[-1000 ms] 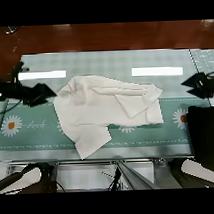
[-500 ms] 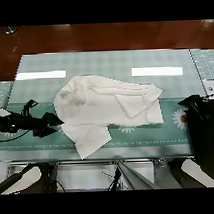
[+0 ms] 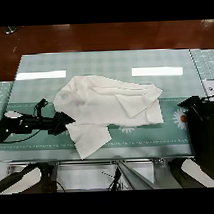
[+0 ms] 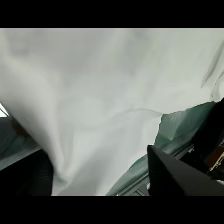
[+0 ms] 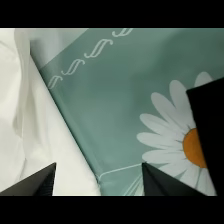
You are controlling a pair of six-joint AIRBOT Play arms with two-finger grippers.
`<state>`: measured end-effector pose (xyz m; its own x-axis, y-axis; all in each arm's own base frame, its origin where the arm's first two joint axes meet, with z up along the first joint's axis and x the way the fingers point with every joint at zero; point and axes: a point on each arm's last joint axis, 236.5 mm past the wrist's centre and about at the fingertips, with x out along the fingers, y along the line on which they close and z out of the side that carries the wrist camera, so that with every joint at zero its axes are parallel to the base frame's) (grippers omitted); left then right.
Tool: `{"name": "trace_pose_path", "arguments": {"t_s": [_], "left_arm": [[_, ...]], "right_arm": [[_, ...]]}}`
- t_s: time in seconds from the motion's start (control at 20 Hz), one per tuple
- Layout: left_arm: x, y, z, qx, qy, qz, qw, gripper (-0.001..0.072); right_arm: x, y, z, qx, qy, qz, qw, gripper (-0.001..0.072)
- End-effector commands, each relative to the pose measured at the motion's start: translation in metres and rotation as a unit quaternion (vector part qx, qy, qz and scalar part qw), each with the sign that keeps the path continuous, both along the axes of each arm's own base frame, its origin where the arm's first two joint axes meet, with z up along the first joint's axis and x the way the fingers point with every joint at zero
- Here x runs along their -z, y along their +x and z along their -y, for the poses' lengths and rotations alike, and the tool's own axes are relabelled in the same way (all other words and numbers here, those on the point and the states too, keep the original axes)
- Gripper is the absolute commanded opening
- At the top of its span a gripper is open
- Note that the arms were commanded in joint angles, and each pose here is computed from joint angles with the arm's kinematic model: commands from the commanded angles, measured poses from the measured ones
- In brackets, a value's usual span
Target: Fold the shirts.
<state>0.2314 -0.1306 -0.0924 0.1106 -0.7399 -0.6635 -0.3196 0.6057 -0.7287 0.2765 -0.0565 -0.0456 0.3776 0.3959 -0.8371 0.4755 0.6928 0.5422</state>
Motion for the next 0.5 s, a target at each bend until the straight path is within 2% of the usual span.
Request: {"name": "trace_pose_path", "arguments": {"t_s": [0.0, 0.45], "left_arm": [[-0.002, 0.006, 0.018, 0.003, -0.020, 0.013, 1.000, 0.0038], [-0.009, 0.009, 0.021, 0.009, -0.031, 0.020, 0.999, 0.0030]], "right_arm": [[0.001, -0.003, -0.001, -0.006, -0.001, -0.006, 1.000, 0.0621], [0.041, -0.020, -0.079, -0.146, 0.073, -0.089, 0.983, 0.0622]]}}
